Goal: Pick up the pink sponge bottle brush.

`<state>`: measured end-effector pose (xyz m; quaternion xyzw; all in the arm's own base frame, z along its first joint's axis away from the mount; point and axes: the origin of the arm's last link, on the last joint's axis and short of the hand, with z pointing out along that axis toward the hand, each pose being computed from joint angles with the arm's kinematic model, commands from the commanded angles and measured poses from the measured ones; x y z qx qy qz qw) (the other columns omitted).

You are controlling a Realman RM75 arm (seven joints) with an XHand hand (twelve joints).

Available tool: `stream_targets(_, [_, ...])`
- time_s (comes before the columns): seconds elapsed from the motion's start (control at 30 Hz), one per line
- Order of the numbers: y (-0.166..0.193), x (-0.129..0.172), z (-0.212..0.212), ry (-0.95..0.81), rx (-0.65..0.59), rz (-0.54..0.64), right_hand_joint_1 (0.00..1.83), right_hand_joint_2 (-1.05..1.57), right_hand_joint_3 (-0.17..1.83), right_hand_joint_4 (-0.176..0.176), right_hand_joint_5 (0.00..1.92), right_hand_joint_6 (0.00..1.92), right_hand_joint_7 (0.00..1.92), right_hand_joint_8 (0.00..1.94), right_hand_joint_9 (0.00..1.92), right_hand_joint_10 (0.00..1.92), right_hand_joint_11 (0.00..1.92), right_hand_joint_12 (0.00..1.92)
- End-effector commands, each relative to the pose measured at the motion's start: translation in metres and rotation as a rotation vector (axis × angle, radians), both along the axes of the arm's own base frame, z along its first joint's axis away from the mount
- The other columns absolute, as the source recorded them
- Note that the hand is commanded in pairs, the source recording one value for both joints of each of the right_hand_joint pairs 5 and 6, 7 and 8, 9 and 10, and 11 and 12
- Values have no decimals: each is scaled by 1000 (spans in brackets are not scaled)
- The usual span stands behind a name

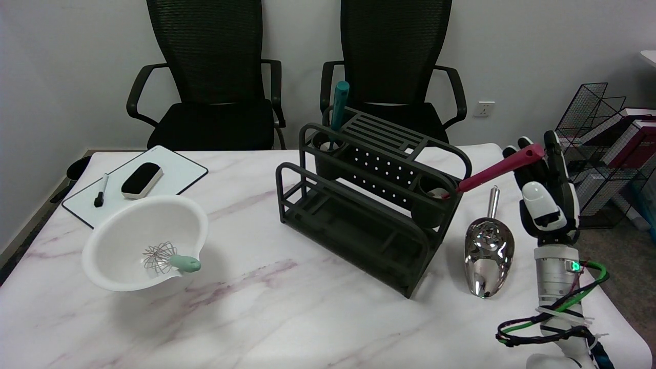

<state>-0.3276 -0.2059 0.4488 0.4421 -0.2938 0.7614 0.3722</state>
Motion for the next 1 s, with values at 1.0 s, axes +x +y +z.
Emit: stream_targets(1.0, [-27, 40, -54, 30, 228, 124, 1026, 153, 1032, 0, 72, 72, 423, 423, 409, 409, 232, 232])
